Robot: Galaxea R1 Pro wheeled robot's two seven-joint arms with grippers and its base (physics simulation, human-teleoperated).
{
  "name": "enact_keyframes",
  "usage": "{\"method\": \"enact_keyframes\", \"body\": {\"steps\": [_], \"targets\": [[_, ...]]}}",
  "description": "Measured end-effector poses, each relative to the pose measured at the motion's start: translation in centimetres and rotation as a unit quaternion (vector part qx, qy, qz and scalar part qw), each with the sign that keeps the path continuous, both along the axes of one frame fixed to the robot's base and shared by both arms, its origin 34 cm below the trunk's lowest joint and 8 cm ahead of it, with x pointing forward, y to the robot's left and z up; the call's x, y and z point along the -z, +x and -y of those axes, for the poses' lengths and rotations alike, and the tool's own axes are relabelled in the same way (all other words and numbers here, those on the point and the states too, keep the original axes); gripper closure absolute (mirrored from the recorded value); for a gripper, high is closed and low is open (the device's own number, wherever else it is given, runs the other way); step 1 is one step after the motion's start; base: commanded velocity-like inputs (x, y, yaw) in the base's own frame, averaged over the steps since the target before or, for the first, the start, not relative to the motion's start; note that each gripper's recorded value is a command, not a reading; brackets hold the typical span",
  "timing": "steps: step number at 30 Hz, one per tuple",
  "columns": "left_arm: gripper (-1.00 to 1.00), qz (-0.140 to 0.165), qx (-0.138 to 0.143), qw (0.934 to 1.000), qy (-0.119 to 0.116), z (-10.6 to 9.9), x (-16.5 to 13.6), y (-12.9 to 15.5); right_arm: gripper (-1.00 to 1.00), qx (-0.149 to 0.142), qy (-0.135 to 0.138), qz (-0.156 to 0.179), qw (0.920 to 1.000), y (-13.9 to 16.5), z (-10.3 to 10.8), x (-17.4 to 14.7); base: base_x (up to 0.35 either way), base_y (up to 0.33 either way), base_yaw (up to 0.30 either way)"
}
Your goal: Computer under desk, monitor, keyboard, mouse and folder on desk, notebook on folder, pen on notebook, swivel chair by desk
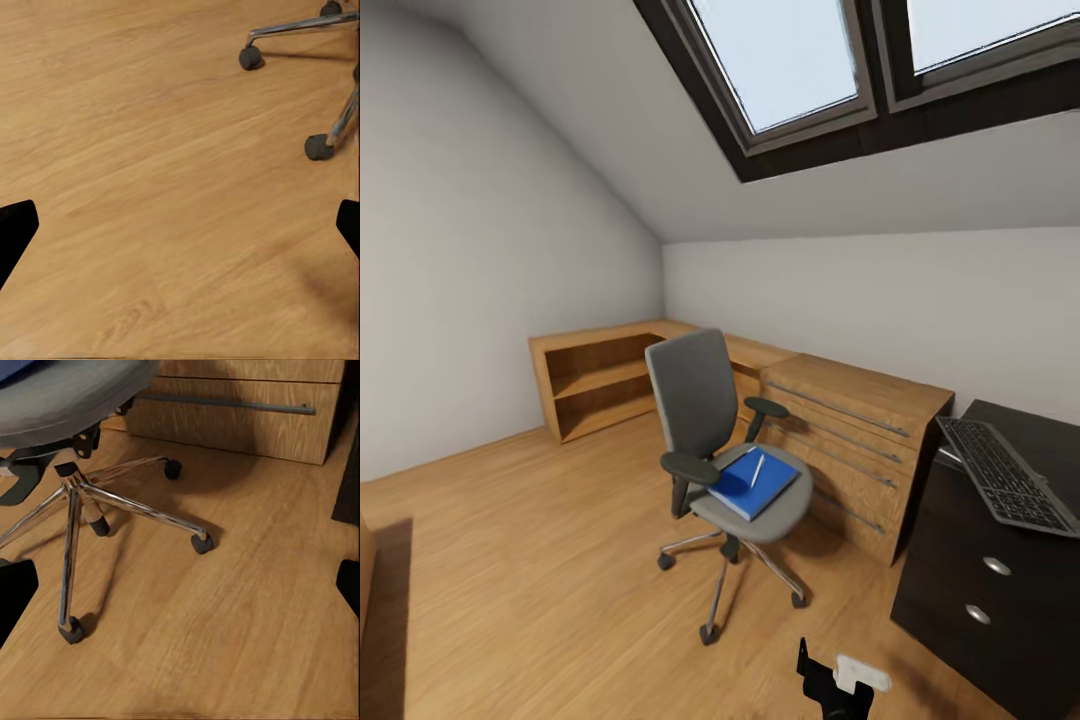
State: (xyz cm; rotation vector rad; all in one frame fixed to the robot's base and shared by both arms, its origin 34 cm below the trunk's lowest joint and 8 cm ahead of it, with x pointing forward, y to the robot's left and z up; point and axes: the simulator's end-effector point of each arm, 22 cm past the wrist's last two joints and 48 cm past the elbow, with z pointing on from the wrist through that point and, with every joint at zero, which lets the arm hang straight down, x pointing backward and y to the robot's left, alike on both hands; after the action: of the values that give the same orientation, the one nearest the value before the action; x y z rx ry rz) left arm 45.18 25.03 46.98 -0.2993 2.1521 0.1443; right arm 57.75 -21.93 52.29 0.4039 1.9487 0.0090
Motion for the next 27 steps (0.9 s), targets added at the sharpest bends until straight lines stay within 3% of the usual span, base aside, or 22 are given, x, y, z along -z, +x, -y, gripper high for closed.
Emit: {"method": "enact_keyframes", "body": {"steps": [12, 27], "targets": [[-1.00, -0.001, -0.003, 1.0000, 0.000, -0.1, -2.3, 0.3, -1.00, 0.002, 0.002, -0.003, 1.0000, 0.2, -0.1, -2.2, -0.287, 0.000, -0.297], [-1.00, -0.009, -0.005, 0.9999, 0.002, -0.2, -4.7, 0.2, -1.00, 0.004, 0.004, -0.012, 0.9999, 0.2, -0.3, -4.4, -0.024, 0.000, -0.203]]}}
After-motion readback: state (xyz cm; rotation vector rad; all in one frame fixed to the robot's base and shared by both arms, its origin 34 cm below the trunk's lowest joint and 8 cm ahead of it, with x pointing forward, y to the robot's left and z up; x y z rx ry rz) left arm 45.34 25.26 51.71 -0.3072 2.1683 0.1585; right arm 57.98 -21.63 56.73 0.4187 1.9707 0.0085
